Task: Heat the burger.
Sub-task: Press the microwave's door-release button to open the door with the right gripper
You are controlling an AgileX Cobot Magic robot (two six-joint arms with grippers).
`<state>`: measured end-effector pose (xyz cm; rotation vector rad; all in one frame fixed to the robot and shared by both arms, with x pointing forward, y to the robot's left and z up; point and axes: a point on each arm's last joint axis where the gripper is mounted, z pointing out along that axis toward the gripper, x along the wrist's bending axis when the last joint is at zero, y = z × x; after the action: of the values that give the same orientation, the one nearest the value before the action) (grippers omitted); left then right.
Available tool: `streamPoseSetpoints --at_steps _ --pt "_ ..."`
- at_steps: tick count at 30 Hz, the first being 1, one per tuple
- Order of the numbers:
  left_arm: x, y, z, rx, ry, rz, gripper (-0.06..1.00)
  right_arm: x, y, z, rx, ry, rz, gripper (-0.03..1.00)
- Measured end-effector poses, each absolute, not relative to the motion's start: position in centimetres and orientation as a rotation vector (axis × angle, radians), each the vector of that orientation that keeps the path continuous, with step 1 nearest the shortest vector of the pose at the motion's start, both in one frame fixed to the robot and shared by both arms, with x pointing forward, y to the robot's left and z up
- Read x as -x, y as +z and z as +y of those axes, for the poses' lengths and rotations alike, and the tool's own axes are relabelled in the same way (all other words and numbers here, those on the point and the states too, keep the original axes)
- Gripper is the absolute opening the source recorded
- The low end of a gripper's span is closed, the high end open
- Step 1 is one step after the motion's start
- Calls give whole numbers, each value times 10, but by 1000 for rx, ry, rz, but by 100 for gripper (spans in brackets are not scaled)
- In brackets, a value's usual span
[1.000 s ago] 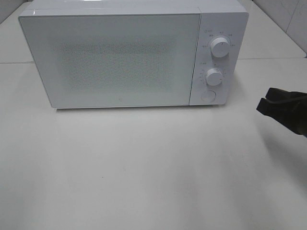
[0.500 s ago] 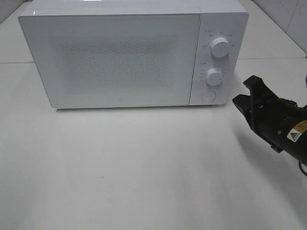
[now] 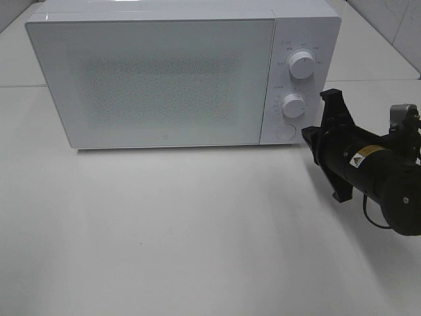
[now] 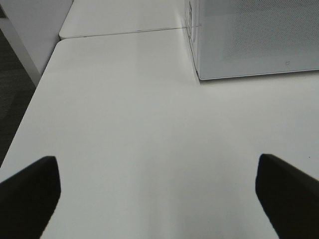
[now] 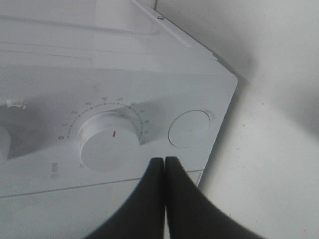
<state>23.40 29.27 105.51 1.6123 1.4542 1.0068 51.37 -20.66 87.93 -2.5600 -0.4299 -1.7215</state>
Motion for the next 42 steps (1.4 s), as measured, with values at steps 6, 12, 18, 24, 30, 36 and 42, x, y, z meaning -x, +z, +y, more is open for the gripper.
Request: streamPoseSetpoints --at_steps 6,12,18,24,30,36,42 --pt "-234 1055 293 -1612 1007 1454 99 -528 876 -203 2601 -1672 -379 3" --pt "-234 1055 293 -1612 1007 1454 99 -542 867 -197 2628 -1611 -340 3" --pt "-234 1055 293 -1612 1007 1454 99 -555 858 -191 2630 -1581 -301 3" --pt "-234 1055 293 -1612 1007 1454 99 -558 850 -190 2644 -1553 -284 3" --pt "-234 1055 293 -1612 1007 1454 99 -561 848 -189 2645 -1549 -268 3" --pt "-234 1055 293 -1612 1007 1454 99 -567 851 -187 2626 -1575 -267 3" --pt "-234 1055 293 -1612 1007 1454 99 -573 845 -184 2634 -1560 -268 3"
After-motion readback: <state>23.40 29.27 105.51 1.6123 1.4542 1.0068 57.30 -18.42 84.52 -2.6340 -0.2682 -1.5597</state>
